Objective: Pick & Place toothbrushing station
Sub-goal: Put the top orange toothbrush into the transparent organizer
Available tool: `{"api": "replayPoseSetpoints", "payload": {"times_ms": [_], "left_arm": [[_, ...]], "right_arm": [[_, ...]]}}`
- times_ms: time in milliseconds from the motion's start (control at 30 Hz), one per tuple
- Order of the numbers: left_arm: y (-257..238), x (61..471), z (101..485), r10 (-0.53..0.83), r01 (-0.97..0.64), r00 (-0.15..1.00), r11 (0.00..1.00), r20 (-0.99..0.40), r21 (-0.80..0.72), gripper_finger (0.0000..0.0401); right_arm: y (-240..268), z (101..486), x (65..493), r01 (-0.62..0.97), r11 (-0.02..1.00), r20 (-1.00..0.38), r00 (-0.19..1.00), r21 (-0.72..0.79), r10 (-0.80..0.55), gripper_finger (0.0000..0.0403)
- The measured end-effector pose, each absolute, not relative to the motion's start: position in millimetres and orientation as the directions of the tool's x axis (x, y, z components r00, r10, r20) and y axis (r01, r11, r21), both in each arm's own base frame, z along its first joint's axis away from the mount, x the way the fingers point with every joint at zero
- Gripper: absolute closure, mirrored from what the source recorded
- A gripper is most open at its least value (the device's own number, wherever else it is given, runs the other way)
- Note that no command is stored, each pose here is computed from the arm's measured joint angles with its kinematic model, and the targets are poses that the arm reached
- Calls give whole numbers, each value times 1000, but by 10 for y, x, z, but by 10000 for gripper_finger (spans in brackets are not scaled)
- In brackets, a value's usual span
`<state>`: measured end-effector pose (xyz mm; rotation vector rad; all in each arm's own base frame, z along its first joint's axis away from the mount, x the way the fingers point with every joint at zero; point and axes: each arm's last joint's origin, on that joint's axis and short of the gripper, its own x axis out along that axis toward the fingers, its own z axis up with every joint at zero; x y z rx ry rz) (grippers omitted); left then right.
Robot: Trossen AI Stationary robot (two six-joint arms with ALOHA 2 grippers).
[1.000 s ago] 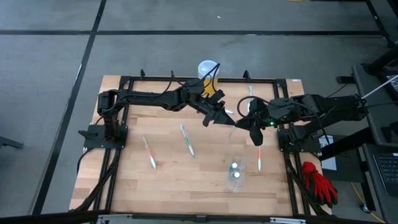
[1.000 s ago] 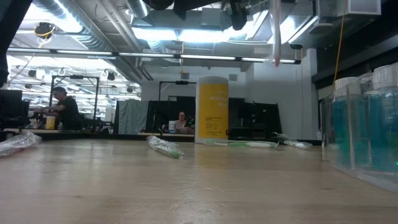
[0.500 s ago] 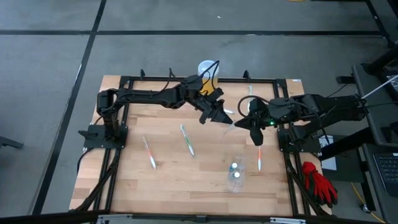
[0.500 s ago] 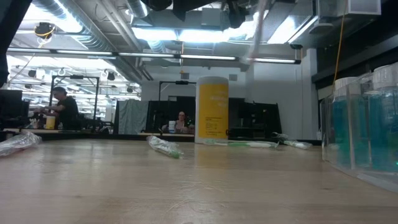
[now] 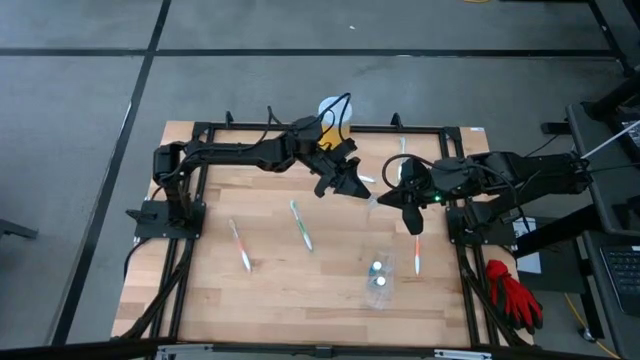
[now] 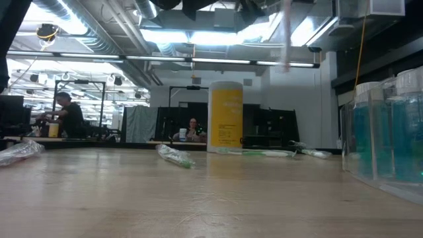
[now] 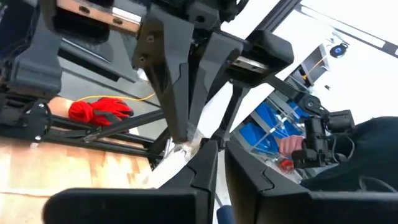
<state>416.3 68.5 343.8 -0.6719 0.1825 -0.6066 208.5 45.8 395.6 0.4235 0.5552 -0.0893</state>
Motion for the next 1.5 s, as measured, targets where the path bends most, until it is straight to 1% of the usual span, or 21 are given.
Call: {"api": "replayPoseSetpoints", "payload": {"times_ms": [233, 400, 533, 667, 733, 933, 1033, 1200, 1500], "left_arm": [[828, 4112, 3462, -576, 464, 817, 622, 32, -630, 342], [990, 3936, 3605, -610, 496, 792, 616, 28, -613, 329], [1106, 3676, 3806, -575, 471, 818, 671, 0, -573, 332], [1146, 3385, 4005, -519, 428, 854, 739, -34, -520, 339], [1127, 3247, 4097, -484, 401, 874, 775, -51, -489, 340], [1005, 2865, 4347, -368, 302, 926, 855, -82, -422, 338], [917, 2738, 4441, -335, 276, 939, 870, -79, -409, 340], [735, 2593, 4584, -320, 279, 947, 877, -43, -391, 344], [498, 2486, 4704, -286, 266, 958, 893, -3, -363, 341]], "right_arm": [[463, 3958, 2086, 196, 904, -527, 849, 380, 37, 402], [503, 4035, 2037, 197, 907, -523, 852, 371, 29, 402], [558, 4076, 1919, 233, 901, -584, 811, 367, 29, 402], [657, 4096, 1835, 227, 891, -612, 787, 393, 69, 403], [714, 4092, 1807, 220, 887, -617, 782, 405, 88, 403], [840, 4071, 1728, 245, 880, -629, 774, 407, 75, 403], [886, 4050, 1702, 266, 875, -641, 765, 406, 65, 403], [990, 3969, 1742, 290, 877, -681, 730, 384, 56, 403], [1150, 3825, 1869, 306, 891, -734, 677, 336, 44, 403]]}}
